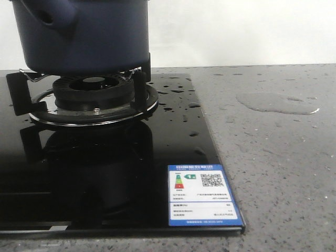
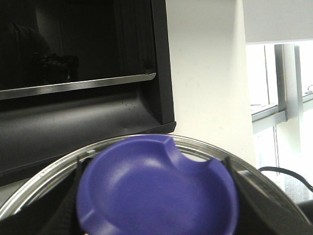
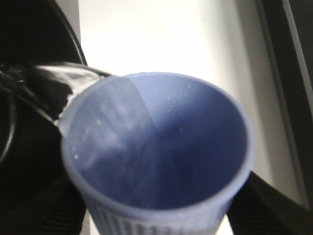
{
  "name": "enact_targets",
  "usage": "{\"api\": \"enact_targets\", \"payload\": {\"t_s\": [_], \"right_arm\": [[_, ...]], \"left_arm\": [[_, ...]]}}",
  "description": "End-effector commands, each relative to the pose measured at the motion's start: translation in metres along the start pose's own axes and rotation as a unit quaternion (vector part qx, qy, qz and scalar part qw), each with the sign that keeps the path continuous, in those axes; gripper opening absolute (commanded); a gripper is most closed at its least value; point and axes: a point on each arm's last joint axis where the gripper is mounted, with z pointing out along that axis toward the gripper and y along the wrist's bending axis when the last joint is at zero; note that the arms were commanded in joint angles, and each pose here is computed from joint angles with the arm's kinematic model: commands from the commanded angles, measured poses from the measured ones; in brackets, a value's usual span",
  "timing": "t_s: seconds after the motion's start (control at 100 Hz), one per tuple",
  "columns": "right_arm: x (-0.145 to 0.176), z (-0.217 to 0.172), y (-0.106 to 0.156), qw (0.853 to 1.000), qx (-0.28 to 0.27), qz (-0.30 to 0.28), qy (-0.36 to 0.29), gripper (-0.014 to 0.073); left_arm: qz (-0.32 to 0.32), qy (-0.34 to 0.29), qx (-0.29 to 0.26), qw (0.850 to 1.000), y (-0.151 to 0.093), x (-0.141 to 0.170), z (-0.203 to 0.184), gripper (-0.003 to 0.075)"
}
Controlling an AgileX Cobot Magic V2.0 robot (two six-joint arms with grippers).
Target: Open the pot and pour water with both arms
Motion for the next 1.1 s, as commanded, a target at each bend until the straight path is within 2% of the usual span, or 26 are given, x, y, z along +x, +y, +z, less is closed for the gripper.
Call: {"api": "enact_targets", "payload": {"t_s": [0.0,0.16,0.29,0.46,0.58,0.75,0.89,1.09], "right_arm": [[-0.012,-0.015,-0.029,0.997,0.052,-0.038,-0.042,0.0201],[-0.012,-0.014,-0.028,0.99,0.057,-0.126,-0.036,0.0201],[-0.012,-0.014,-0.028,0.987,0.058,-0.144,-0.038,0.0201],[-0.013,-0.014,-0.029,0.976,0.063,-0.204,-0.035,0.0201],[-0.013,-0.014,-0.03,0.949,0.071,-0.305,-0.028,0.0201],[-0.011,-0.015,-0.034,0.915,0.08,-0.396,-0.003,0.0201],[-0.01,-0.015,-0.038,0.907,0.087,-0.412,0.01,0.0201],[-0.01,-0.016,-0.038,0.906,0.087,-0.414,0.01,0.0201]], "left_arm": [[-0.021,-0.038,0.004,0.999,-0.003,-0.02,-0.005,0.0251],[-0.02,-0.038,0.004,0.999,-0.003,-0.02,-0.005,0.0251],[-0.02,-0.038,0.004,0.999,-0.003,-0.02,-0.005,0.0251],[-0.02,-0.038,0.004,0.999,-0.003,-0.02,-0.005,0.0251],[-0.02,-0.038,0.004,0.999,-0.003,-0.02,-0.005,0.0251],[-0.02,-0.038,0.004,0.999,-0.003,-0.02,-0.005,0.0251],[-0.02,-0.038,0.004,0.999,-0.003,-0.02,-0.005,0.0251],[-0.02,-0.038,0.004,0.999,-0.003,-0.02,-0.005,0.0251]]}}
